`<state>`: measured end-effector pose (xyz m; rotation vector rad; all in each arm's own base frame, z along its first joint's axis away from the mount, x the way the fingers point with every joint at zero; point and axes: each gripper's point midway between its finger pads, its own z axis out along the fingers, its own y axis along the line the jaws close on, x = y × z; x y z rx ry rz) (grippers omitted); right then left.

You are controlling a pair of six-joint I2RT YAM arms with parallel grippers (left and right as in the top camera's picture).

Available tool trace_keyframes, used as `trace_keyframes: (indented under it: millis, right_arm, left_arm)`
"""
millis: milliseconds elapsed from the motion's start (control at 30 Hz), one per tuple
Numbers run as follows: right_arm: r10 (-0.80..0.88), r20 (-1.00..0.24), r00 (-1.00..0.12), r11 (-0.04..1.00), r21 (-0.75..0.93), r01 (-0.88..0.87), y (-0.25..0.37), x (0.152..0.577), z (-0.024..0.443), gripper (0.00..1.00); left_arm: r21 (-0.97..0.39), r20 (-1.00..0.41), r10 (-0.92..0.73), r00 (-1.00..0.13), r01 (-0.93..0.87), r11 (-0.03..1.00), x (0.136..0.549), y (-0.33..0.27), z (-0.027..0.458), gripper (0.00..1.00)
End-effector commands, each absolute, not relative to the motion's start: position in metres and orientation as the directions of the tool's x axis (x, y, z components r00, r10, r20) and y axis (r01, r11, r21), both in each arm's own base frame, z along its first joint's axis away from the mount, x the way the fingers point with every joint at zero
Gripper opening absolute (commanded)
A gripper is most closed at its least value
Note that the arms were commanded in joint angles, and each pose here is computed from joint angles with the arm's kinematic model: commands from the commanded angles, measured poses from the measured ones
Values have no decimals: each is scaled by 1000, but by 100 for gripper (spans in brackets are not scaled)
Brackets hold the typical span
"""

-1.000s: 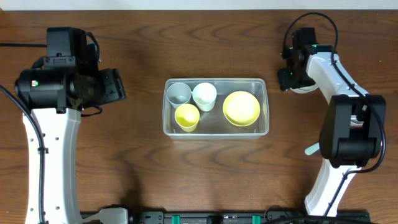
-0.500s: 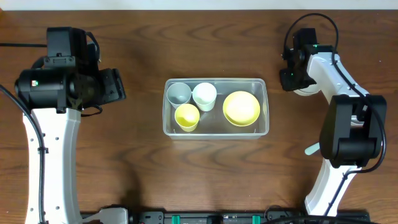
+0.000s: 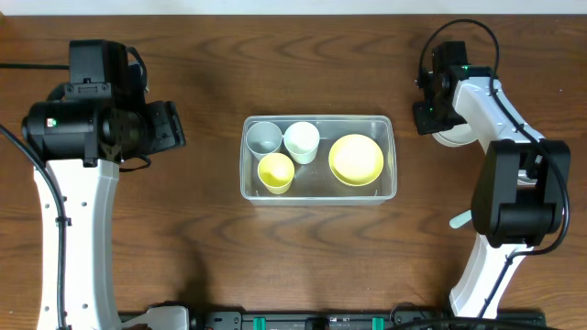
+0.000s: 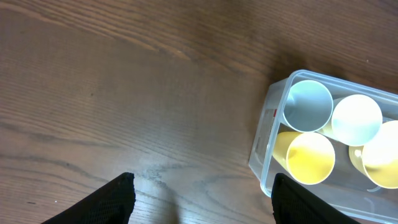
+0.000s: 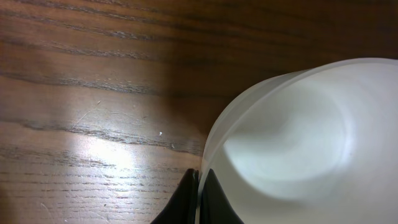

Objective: Pack container
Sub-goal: 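Reach the right gripper to the white bowl and grasp its rim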

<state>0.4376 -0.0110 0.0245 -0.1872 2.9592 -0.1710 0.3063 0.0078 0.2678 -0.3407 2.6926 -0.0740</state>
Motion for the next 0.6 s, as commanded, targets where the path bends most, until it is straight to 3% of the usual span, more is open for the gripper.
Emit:
trace_keyframes:
  millis: [0, 133, 300, 433, 567]
  right_arm:
    - [-95, -181, -979, 991, -113, -75, -11, 437, 35, 1]
    - [-92, -246, -965, 994, -87, -72, -5, 437, 80, 1]
    - [-123, -398, -909, 992, -61, -108, 16, 425, 179, 1]
    - [-232, -517, -824, 966, -23, -258, 60, 400, 241, 1]
    - [-329, -543, -772, 914, 22, -405, 113, 365, 264, 1]
  left_arm:
    - [-102, -389, -258, -884, -237, 966, 306, 9, 263, 71]
    - [-102, -389, -258, -884, -237, 966, 306, 9, 263, 71]
    - [-102, -389, -258, -884, -237, 966, 306, 9, 263, 71]
    - [-102, -389, -258, -884, -237, 966, 306, 9, 263, 71]
    - [-102, -389, -258, -884, -237, 966, 306, 9, 263, 71]
